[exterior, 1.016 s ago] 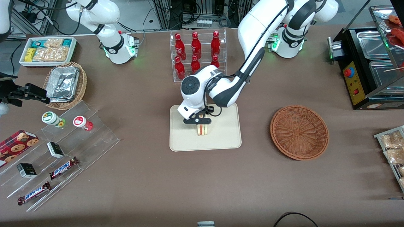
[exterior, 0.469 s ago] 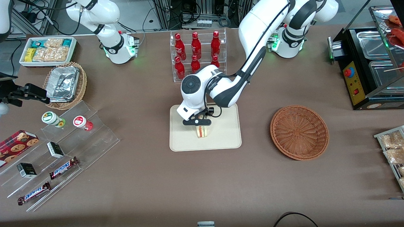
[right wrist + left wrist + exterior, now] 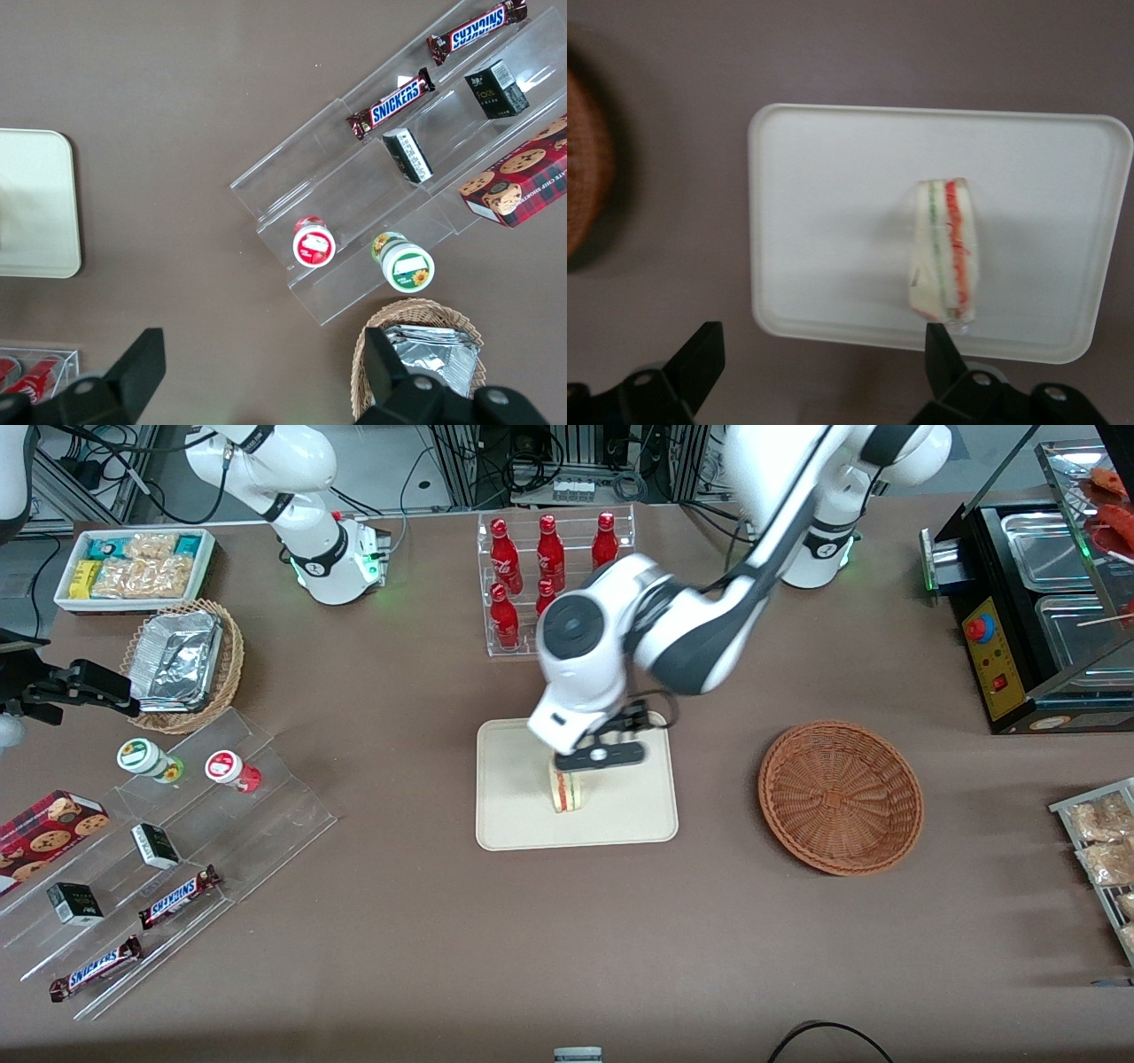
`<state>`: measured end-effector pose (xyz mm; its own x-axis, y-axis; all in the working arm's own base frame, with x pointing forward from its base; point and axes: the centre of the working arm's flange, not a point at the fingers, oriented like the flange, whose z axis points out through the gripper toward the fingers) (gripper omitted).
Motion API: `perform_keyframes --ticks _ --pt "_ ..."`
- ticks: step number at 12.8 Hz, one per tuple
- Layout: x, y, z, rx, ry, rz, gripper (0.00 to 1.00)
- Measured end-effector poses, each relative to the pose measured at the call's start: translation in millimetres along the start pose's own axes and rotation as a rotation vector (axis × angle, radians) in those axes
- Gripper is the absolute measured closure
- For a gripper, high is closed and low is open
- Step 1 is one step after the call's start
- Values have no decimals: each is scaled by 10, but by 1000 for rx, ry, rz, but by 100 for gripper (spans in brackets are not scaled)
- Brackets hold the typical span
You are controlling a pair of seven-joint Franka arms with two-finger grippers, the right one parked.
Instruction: Place sandwich from basket to tray
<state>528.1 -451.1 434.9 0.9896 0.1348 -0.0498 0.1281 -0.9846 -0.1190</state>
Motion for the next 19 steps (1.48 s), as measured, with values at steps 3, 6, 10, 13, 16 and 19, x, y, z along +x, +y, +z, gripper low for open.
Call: perform_keyframes --ticks 3,6,10,13,16,19 --pt "202 -792 -612 20 -11 -104 0" --pt "220 -1418 -925 25 -9 -177 0" --pt "1 -2181 -1237 20 14 -185 0" --pt "-27 -2633 -1323 30 -1 -136 0" --pt "106 -3192 -1393 20 -19 -81 0" --pt "195 -3581 -1402 -7 -46 -29 0"
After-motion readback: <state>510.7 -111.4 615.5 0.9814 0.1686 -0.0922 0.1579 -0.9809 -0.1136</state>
